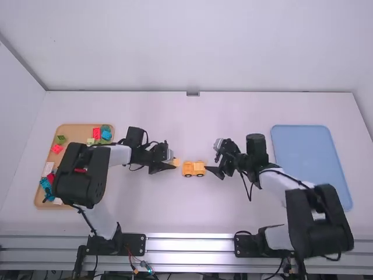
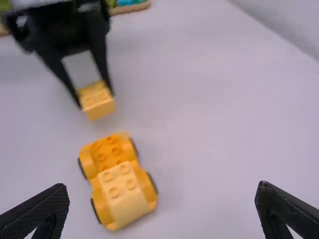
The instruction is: Assemble lego blocks to make yellow taxi
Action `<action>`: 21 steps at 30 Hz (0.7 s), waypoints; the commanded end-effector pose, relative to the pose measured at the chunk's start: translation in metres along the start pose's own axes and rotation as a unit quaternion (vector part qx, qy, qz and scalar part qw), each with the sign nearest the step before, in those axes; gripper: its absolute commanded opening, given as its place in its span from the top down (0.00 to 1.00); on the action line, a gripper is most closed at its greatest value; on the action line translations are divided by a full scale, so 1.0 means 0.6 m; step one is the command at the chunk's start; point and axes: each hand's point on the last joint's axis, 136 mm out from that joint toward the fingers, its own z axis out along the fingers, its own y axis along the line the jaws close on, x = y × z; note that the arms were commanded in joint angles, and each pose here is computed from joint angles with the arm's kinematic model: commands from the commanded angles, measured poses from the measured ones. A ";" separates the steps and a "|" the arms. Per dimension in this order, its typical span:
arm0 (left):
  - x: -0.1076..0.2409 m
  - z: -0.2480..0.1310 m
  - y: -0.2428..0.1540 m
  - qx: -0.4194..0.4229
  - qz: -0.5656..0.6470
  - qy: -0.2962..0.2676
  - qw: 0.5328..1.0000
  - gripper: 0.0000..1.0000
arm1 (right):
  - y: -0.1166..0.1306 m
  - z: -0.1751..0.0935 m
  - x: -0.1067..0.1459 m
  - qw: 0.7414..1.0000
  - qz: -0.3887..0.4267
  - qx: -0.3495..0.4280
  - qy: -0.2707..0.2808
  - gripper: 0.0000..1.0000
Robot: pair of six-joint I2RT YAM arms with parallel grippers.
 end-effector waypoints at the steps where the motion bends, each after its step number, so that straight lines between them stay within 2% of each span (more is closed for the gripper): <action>1: -0.015 0.011 -0.010 0.008 -0.022 -0.006 1.000 0.87 | 0.036 0.025 0.026 0.996 -0.068 -0.053 -0.009 0.02; 6: -0.026 0.035 -0.023 0.020 -0.004 0.006 1.000 0.86 | 0.048 0.064 0.058 0.991 -0.111 -0.073 -0.016 0.02; 13: -0.039 0.052 -0.039 0.038 0.011 0.001 0.999 0.88 | 0.051 0.098 0.069 0.987 -0.139 -0.075 -0.036 0.02; 21: -0.036 0.058 -0.031 0.030 -0.009 -0.003 1.000 0.89 | 0.044 0.125 0.069 0.984 -0.109 -0.126 -0.056 0.02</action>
